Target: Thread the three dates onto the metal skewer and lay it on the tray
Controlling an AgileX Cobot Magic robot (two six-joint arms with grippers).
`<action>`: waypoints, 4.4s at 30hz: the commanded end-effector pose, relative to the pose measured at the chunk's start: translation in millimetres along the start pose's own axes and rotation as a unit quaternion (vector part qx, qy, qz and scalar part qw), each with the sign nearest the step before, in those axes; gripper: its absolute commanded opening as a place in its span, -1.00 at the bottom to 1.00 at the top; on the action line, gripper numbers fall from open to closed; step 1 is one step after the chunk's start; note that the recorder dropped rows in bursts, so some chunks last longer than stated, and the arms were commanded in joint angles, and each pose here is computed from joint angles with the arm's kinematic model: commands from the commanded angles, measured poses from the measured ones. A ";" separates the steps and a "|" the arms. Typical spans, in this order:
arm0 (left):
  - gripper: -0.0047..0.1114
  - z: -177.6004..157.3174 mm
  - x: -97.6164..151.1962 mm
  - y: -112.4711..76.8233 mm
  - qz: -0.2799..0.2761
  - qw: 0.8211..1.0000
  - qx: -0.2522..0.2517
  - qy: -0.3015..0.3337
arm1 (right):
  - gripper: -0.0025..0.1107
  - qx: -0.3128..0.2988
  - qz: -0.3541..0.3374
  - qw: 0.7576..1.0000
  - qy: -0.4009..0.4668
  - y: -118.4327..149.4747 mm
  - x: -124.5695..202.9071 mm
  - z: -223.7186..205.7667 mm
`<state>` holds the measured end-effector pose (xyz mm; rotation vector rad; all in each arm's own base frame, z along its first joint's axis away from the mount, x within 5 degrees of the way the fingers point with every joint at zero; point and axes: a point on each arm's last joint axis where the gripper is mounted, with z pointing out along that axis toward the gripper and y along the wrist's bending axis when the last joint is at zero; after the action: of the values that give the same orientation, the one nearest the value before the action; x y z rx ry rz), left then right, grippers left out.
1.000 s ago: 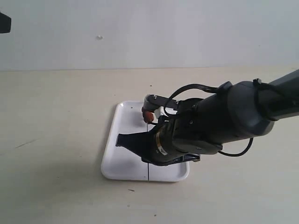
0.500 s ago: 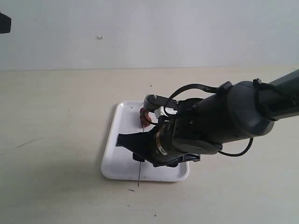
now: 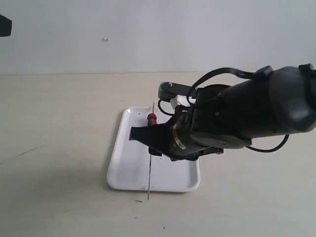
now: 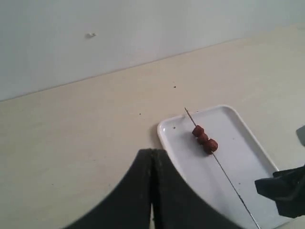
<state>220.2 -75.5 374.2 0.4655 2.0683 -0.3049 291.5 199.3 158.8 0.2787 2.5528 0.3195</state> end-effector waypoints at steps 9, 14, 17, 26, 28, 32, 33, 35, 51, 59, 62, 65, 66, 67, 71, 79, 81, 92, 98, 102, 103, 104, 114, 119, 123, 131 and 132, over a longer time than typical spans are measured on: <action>-0.92 -75.0 20.1 2.8 0.007 0.991 -0.077 -0.108 | -0.96 -0.028 -0.139 0.981 -0.131 -18.9 -34.0 -141.9; -0.92 -108.9 60.4 -12.6 -0.001 0.985 -0.071 -0.157 | -0.96 -0.051 -0.142 0.975 -0.165 -50.0 -16.8 -186.6; -0.92 -115.5 85.9 -17.6 -0.004 0.982 -0.071 -0.173 | -0.96 -0.058 -0.141 0.973 -0.175 -65.6 -4.9 -197.3; -0.92 -109.4 136.9 -23.6 -0.007 0.988 -0.061 -0.142 | -0.96 -0.069 -0.133 0.970 -0.189 -81.2 6.9 -208.5; -0.92 -109.4 139.4 -23.9 -0.007 0.988 -0.061 -0.143 | -0.96 -0.070 -0.133 0.970 -0.190 -81.4 6.9 -209.1; -0.92 -109.0 139.9 -23.7 -0.006 0.988 -0.062 -0.142 | -0.96 -0.071 -0.133 0.970 -0.190 -80.9 6.8 -208.7; -0.92 -109.0 139.9 -23.7 -0.006 0.988 -0.062 -0.142 | -0.96 -0.071 -0.133 0.970 -0.190 -80.9 6.8 -208.7; -0.92 -109.0 139.9 -23.7 -0.006 0.988 -0.062 -0.142 | -0.96 -0.071 -0.133 0.970 -0.190 -80.9 6.8 -208.7; -0.92 -109.0 140.0 -23.5 -0.005 0.988 -0.063 -0.141 | -0.96 -0.058 -0.142 0.957 -0.248 -101.5 2.2 -221.1; -0.92 -109.0 140.0 -23.6 -0.005 0.988 -0.063 -0.141 | -0.96 -0.032 -0.093 0.938 -0.334 -165.9 34.4 -205.5; -0.92 -109.0 140.0 -23.6 -0.005 0.988 -0.063 -0.141 | -0.96 -0.013 -0.068 0.928 -0.366 -185.3 55.3 -204.0; -0.92 -109.0 140.0 -23.6 -0.005 0.988 -0.063 -0.141 | -0.96 0.011 -0.046 0.917 -0.396 -201.2 78.0 -200.4; -0.92 -109.0 140.0 -23.6 -0.005 0.988 -0.063 -0.141 | -0.96 0.017 -0.040 0.913 -0.405 -205.2 84.4 -199.0; -0.92 -109.0 140.0 -23.6 -0.005 0.988 -0.063 -0.141 | -0.96 0.022 -0.037 0.911 -0.410 -207.7 88.8 -197.7; -0.92 -109.0 140.0 -23.6 -0.005 0.988 -0.063 -0.141 | -0.96 0.027 -0.035 0.906 -0.422 -214.8 105.7 -189.3; -0.92 -109.0 140.0 -23.6 -0.005 0.988 -0.063 -0.141 | -0.96 0.022 -0.034 0.909 -0.415 -215.8 111.1 -184.7; -0.92 -109.0 140.0 -23.6 -0.005 0.988 -0.063 -0.141 | -0.96 0.017 -0.054 0.911 -0.407 -213.5 112.1 -183.6; -0.92 -109.0 140.0 -23.6 -0.005 0.988 -0.063 -0.141 | -0.96 0.010 -0.052 0.912 -0.406 -212.5 112.4 -183.3; -0.92 -109.0 140.0 -23.6 -0.005 0.988 -0.063 -0.141 | -0.96 0.010 -0.052 0.912 -0.406 -212.5 112.4 -183.3; -0.92 -109.0 140.0 -23.5 -0.002 0.988 -0.063 -0.141 | -0.96 0.010 -0.052 0.912 -0.406 -212.5 112.4 -183.3; -0.92 -109.0 140.0 -23.4 -0.001 0.988 -0.064 -0.141 | -0.96 0.010 -0.052 0.912 -0.406 -212.5 112.4 -183.3; -0.92 -109.1 139.7 -23.3 -0.001 0.988 -0.065 -0.143 | -0.96 0.010 -0.052 0.912 -0.406 -212.5 112.4 -183.3; -0.92 -54.4 214.8 -5.7 0.035 0.946 -0.146 -0.288 | -0.96 0.010 -0.052 0.912 -0.406 -212.5 112.4 -183.3; -0.92 -59.6 223.7 -6.3 0.001 0.950 -0.147 -0.276 | -0.96 0.010 -0.052 0.912 -0.406 -212.5 112.4 -183.3; -0.92 -69.5 223.8 -8.9 0.006 0.937 -0.149 -0.316 | -0.96 0.009 -0.052 0.911 -0.410 -212.2 111.8 -183.9; -0.92 -70.9 223.8 -9.3 0.007 0.935 -0.149 -0.322 | -0.96 0.007 -0.053 0.908 -0.415 -211.9 111.2 -184.6; -0.92 -70.9 223.8 -9.3 0.007 0.935 -0.149 -0.322 | -0.96 0.007 -0.053 0.908 -0.415 -211.9 111.2 -184.6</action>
<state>57.5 -10.5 218.9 0.1652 1.4301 -0.1034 71.6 -3.8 195.9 0.2209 1.7305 0.1102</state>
